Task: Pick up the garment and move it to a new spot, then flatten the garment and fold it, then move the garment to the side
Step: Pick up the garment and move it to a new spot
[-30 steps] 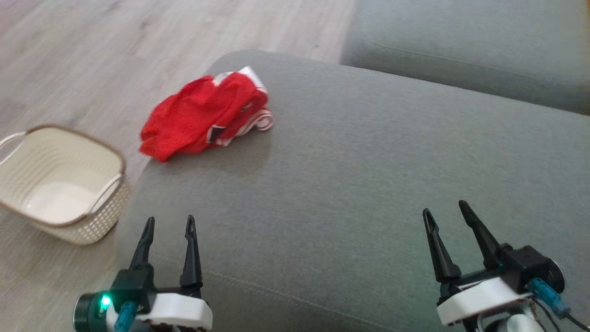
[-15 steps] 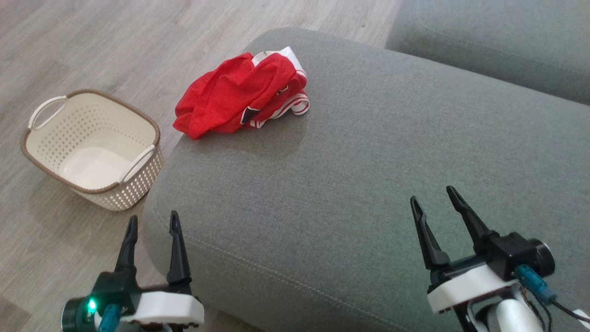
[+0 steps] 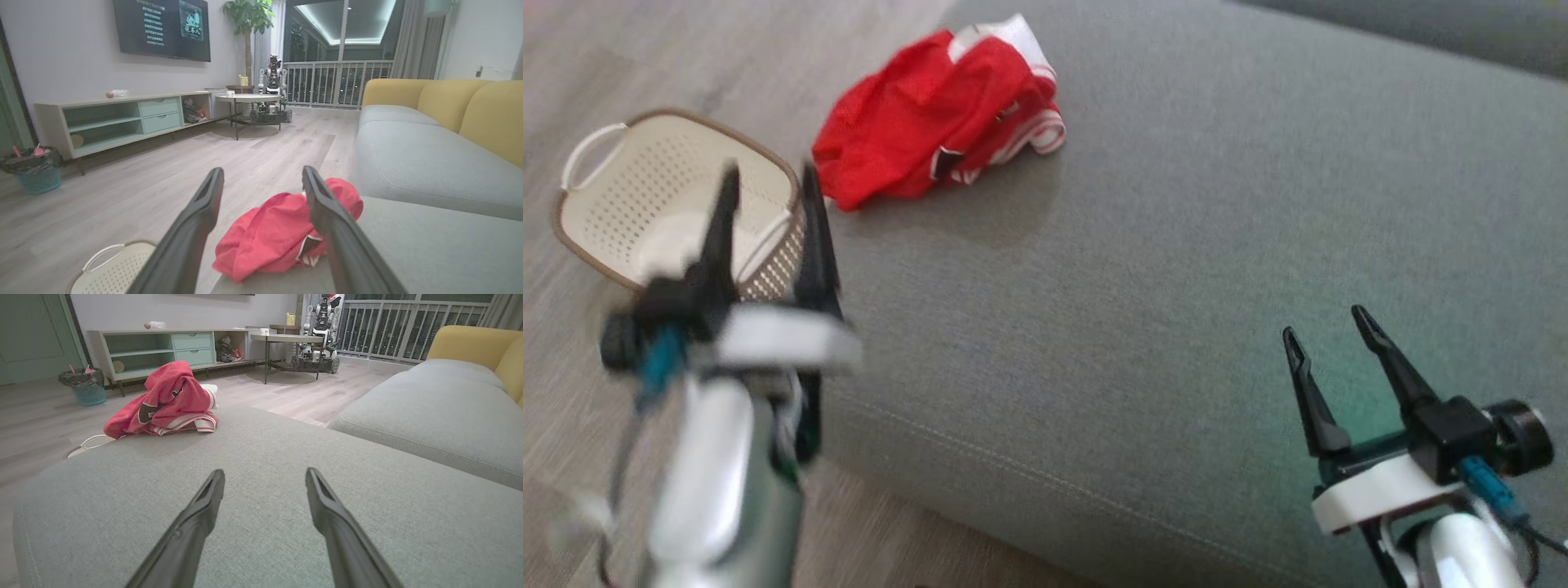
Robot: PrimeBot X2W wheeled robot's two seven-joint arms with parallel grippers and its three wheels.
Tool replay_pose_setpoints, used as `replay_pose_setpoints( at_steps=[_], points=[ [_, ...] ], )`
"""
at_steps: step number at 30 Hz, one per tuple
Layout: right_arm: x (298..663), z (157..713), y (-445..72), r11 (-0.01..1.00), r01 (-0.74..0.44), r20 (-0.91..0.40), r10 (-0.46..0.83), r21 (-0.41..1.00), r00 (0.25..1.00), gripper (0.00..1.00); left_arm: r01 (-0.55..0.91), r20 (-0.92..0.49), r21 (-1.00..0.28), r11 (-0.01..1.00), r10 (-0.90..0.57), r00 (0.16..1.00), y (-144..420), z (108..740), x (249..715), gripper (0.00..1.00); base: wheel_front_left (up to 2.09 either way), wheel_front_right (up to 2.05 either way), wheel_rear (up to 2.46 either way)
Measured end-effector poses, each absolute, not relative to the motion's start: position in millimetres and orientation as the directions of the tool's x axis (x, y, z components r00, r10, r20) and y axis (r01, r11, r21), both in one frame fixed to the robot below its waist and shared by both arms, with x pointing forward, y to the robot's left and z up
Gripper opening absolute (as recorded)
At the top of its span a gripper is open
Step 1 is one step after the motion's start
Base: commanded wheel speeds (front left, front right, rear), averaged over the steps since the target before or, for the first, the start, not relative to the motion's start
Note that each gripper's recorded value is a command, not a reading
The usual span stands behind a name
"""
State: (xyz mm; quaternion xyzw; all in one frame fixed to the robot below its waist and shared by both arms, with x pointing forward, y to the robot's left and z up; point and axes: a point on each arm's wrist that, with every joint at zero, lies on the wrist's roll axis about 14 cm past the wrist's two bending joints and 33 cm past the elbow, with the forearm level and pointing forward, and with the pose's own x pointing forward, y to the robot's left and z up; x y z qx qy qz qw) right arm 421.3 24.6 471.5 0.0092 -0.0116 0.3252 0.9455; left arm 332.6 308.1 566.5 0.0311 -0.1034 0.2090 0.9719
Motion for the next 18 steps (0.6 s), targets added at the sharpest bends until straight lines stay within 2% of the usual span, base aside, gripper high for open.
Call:
replay_pose_setpoints(
  at_steps=[4,8,11,14,18],
  points=[
    [438.1,461.8,17.0,0.788,-0.616,0.020,0.616,-0.021,0.788,1.00,-0.349,0.111,0.019,0.937,0.345,0.932,324.2,555.6,389.1,1.00,0.00,0.00,0.00],
    [463.3,458.5,8.6,0.795,-0.605,0.040,0.607,-0.051,0.794,1.00,-0.318,-0.062,-0.153,0.936,0.312,0.948,336.5,540.9,446.0,1.00,0.00,0.00,0.00],
    [484.4,451.6,-3.8,0.808,-0.584,0.047,0.589,-0.080,0.807,1.00,-0.301,-0.183,-0.171,0.938,0.270,0.945,342.3,528.7,483.4,1.00,0.00,0.00,0.00],
    [503.9,439.0,-19.1,0.824,-0.557,0.039,0.563,-0.102,0.825,1.00,-0.289,-0.367,-0.185,0.939,0.207,0.907,333.5,490.5,508.4,1.00,0.00,0.00,0.00],
    [514.0,416.6,-33.2,0.836,-0.539,0.006,0.543,-0.103,0.840,1.00,-0.309,-0.570,-0.178,0.934,0.158,0.806,325.0,429.9,514.8,1.00,0.00,0.00,0.00]
  ],
)
